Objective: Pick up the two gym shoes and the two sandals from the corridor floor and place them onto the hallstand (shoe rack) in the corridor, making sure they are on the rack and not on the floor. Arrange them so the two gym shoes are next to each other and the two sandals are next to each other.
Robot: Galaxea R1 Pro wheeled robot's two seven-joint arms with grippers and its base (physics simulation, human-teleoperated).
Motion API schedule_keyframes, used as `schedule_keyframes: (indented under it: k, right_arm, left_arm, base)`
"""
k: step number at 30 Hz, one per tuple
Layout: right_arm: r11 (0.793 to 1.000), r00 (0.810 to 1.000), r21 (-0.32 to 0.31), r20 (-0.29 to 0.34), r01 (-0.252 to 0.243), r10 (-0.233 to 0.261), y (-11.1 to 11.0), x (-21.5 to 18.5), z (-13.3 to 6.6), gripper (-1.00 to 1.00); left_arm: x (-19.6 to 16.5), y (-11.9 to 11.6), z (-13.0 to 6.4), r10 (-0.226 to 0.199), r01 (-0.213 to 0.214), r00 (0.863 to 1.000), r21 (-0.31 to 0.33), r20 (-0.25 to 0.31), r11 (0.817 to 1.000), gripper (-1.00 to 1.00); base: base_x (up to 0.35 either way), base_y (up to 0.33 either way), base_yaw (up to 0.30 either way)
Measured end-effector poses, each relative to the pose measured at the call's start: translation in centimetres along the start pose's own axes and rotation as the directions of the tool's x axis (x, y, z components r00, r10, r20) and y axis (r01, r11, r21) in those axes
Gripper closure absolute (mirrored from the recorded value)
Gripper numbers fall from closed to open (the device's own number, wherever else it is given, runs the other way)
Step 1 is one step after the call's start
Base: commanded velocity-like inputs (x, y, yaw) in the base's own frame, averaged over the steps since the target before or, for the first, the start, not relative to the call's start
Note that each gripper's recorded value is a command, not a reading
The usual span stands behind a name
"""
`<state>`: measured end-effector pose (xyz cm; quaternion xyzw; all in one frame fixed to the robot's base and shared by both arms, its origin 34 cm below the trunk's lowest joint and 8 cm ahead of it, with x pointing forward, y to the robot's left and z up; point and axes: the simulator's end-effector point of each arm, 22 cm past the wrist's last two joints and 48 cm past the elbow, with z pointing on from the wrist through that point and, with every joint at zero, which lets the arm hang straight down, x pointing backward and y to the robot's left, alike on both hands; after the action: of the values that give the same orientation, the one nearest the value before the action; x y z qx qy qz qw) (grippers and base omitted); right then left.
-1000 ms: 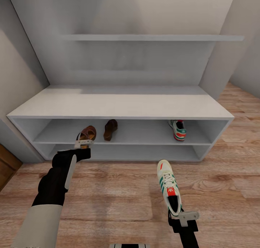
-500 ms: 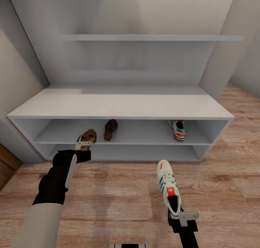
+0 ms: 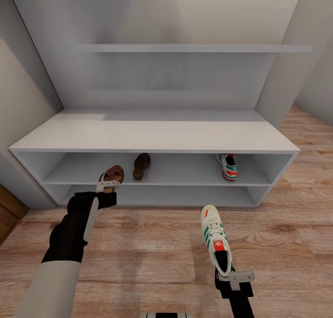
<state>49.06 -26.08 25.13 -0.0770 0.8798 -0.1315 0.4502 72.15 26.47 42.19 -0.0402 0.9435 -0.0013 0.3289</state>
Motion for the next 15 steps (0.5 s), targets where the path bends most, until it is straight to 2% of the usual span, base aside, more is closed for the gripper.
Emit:
schedule_keyframes:
  k: [8,15]
  right_arm:
    - [1.0,1.0,0.0,0.0,-0.002,0.002,0.1,0.0,0.0,1.0]
    - [1.0,1.0,-0.001,0.0,-0.002,0.002,0.1,0.0,0.0,1.0]
  left_arm:
    - [0.4,0.1,0.2,0.002,-0.002,1.0,-0.002,-0.009,1.0,1.0]
    - [2.1,0.1,1.2,0.007,-0.008,0.999,-0.007,-0.052,1.0,1.0]
  base:
    - [0.0,0.0,0.0]
    - [0.0,0.0,0.0]
